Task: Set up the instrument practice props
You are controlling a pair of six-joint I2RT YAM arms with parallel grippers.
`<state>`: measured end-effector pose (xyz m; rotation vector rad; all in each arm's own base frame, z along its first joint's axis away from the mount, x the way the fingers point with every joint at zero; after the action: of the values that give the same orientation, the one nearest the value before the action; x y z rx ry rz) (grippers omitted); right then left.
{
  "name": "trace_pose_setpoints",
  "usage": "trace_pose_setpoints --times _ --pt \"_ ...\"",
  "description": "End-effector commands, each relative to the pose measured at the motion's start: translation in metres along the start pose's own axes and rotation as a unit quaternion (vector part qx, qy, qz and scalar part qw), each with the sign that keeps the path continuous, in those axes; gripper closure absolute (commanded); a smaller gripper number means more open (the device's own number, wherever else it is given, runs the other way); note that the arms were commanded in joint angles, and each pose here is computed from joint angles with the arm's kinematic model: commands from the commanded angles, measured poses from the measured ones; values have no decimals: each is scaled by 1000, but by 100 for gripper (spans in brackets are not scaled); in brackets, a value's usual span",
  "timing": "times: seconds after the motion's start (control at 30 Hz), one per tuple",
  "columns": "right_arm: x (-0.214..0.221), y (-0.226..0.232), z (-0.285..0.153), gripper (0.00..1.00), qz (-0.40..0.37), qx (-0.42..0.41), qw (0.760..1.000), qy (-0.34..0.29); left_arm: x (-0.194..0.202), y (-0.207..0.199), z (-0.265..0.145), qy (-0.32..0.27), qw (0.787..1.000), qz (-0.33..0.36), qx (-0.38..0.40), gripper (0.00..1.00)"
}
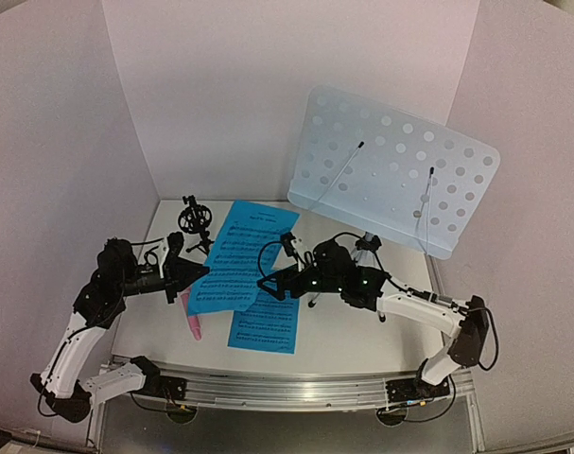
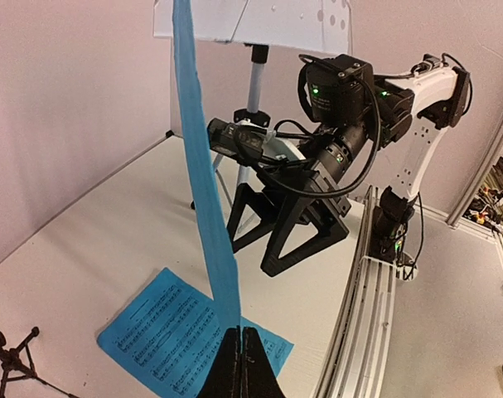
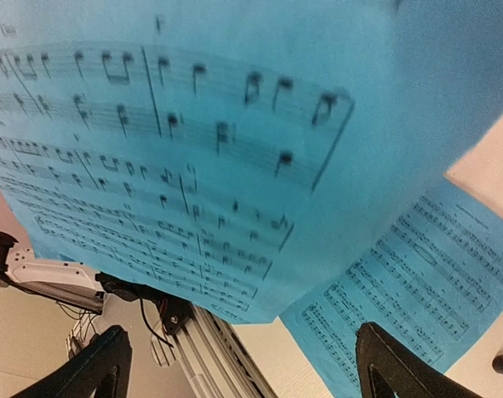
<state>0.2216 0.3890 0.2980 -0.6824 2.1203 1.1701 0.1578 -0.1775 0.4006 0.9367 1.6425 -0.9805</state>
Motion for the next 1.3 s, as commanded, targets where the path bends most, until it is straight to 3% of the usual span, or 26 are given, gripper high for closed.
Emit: trace_pose_setpoints --times 0.0,0.3,0.47,0.63,0.9,1.0,1.13,1.2,1.27 --pt "-33 34 -24 8 -56 -62 994 -68 -12 -19 -17 11 999 13 33 100" --pt "-46 45 -21 9 -114 -124 976 -140 -20 -35 -38 -14 999 24 33 100" --pt "-45 52 -16 12 -113 -158 972 -130 -20 -39 -45 -27 998 45 27 100" --pt "-53 68 -15 32 -107 -220 961 -128 -18 -40 -48 -47 998 42 22 100" --pt "-58 79 -16 93 -82 -258 954 -125 -17 -35 -52 -61 998 19 -12 100" --pt "-61 84 -23 100 -83 -260 953 -133 -19 -31 -52 -68 997 8 -26 100" --pt "-64 89 -33 100 -82 -251 955 -134 -18 -25 -53 -77 995 -7 -55 100" --pt "-65 95 -38 100 -91 -239 958 -126 -18 -23 -53 -80 995 -6 -64 97" --pt "-68 101 -45 100 -108 -223 961 -119 -20 -20 -52 -83 994 -5 -71 88"
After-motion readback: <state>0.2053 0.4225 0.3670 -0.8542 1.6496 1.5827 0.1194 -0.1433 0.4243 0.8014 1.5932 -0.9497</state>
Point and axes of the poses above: each gripper's point midway between its finger pads, its own z axis out along the fingers, its own y axis along the line the jaws close on, x = y × z, the point moved 6 cm from there along -z, back along the fingers, and after that the axes turned 4 degrees about -z, right-handed, at the moved point
